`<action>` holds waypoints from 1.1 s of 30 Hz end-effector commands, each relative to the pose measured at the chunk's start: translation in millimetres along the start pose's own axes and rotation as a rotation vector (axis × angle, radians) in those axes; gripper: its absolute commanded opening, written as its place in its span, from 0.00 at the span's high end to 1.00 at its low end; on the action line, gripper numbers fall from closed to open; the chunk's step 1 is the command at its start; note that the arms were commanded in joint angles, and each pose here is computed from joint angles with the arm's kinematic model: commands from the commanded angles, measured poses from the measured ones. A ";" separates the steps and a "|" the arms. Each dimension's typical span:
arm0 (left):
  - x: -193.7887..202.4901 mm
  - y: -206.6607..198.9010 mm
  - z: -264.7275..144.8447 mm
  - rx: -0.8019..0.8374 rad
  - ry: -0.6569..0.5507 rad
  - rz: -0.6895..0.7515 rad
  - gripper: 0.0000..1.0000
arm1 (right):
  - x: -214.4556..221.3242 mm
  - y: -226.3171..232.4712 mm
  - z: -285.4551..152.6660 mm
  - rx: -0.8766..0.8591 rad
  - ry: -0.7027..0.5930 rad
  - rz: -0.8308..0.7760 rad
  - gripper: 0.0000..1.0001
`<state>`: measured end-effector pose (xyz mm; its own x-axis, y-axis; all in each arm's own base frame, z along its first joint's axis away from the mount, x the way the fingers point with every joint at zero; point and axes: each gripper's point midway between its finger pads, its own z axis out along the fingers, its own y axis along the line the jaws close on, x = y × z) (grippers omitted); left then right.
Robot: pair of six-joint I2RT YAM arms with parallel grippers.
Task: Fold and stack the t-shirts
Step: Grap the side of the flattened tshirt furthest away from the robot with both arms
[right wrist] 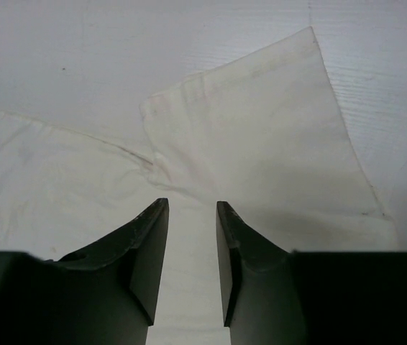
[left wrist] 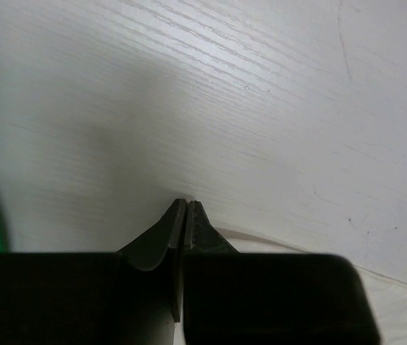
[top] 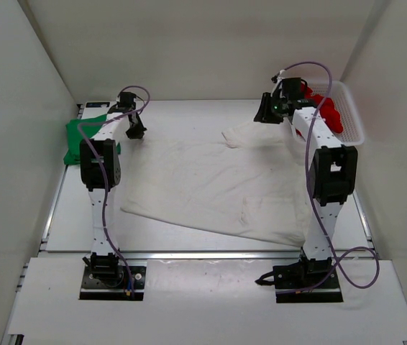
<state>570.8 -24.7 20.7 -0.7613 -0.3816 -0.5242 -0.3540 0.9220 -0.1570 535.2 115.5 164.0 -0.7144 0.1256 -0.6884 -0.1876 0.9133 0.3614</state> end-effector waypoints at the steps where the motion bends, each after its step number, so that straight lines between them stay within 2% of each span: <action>1: 0.2 16.2 -11.5 -0.033 0.009 -0.008 0.97 | -15.1 -21.0 15.3 0.047 -0.025 -0.024 0.68; 2: -2.9 14.4 -14.5 -0.032 -0.004 -0.006 1.00 | -26.3 -24.9 16.7 0.067 -0.049 -0.022 0.66; 3: -1.0 14.4 -15.5 -0.031 -0.004 -0.005 1.00 | -19.0 -38.1 31.5 0.085 -0.025 -0.014 0.66; 6: -0.9 13.4 -25.4 -0.018 -0.020 -0.007 1.00 | -41.4 -59.0 60.0 0.144 -0.040 -0.034 0.65; 7: -7.7 11.9 -33.0 -0.007 -0.053 -0.006 1.00 | -25.0 -74.5 76.0 0.176 0.011 -0.010 0.63; 8: -9.5 9.6 -36.6 -0.002 -0.066 0.005 1.00 | -41.9 -73.7 75.5 0.176 -0.036 -0.027 0.60; 13: -15.4 3.5 -52.1 0.052 -0.082 -0.010 1.00 | -40.9 -96.3 111.1 0.265 -0.092 -0.051 0.51; 19: -15.7 -1.9 -54.8 0.082 -0.083 -0.021 1.00 | -14.0 -97.7 138.1 0.208 -0.036 0.006 0.52; 22: -13.7 -1.3 -52.6 0.080 -0.087 -0.021 1.00 | -16.5 -93.3 142.5 0.177 -0.057 0.014 0.52; 28: -10.0 10.2 -54.3 0.093 -0.086 -0.053 1.00 | -5.6 -84.0 149.9 0.100 -0.028 0.086 0.55; 29: -9.4 8.6 -56.0 0.098 -0.091 -0.056 1.00 | -5.0 -84.0 148.7 0.086 -0.020 0.101 0.58; 30: -11.6 8.2 -60.0 0.109 -0.101 -0.062 1.00 | -1.1 -85.5 150.3 0.081 -0.008 0.116 0.66; 32: -13.1 6.3 -62.3 0.117 -0.111 -0.066 1.00 | -3.1 -87.1 147.5 0.079 -0.009 0.127 0.69; 33: -16.6 4.2 -65.3 0.123 -0.123 -0.065 1.00 | -3.2 -88.4 147.6 0.077 -0.010 0.129 0.74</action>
<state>533.9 -18.2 25.2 -0.7435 -0.4233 -0.5178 -0.3597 0.9058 -0.2239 649.6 91.9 36.3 -0.7266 0.2115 -0.6537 -0.0450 0.9348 0.3523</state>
